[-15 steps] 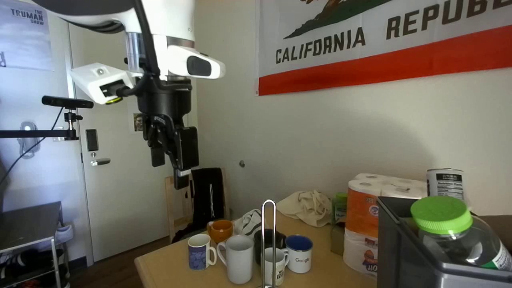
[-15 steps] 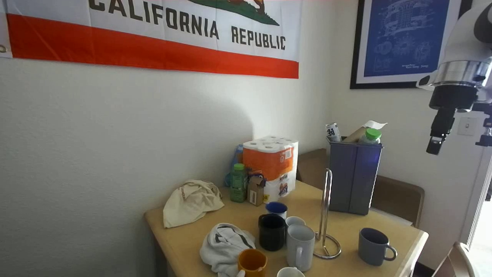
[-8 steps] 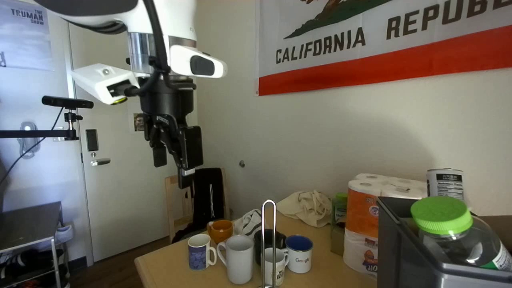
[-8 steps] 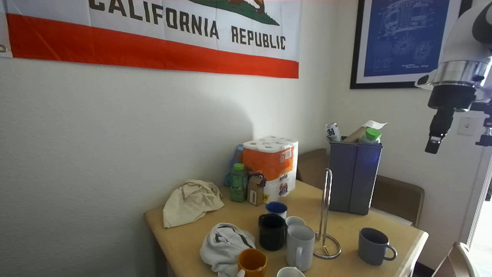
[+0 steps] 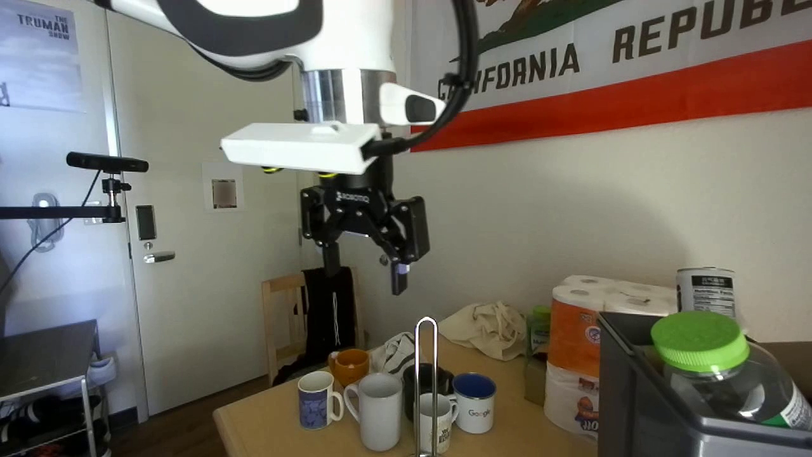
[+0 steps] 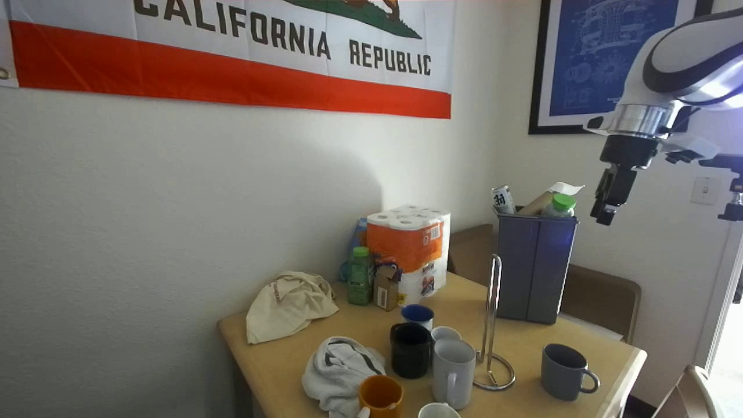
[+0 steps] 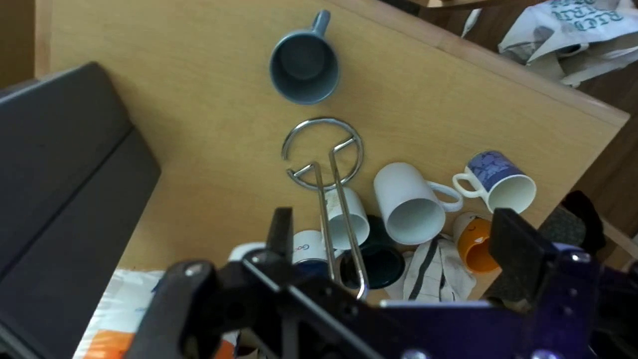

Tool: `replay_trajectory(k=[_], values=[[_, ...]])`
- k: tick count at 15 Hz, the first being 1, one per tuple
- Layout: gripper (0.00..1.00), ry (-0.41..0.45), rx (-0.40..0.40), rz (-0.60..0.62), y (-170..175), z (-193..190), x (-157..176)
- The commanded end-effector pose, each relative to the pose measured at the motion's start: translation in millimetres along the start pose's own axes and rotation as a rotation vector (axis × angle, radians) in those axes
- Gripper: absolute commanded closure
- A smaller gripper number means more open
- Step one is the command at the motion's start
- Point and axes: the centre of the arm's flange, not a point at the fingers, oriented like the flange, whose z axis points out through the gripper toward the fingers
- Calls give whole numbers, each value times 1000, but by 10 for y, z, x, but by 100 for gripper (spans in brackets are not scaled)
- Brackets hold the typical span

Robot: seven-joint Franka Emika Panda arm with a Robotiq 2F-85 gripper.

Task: Move the gray bin to the middle of the table then take the green lid off the jar

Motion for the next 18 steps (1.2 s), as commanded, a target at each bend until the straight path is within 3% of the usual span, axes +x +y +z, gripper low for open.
replay_trajectory(k=[1,8,18], values=[[0,2,-60,-112,545,76,489],[0,6,-145,-241,1208,319,1096],[0,20,-184,-262,2059,614,1481]])
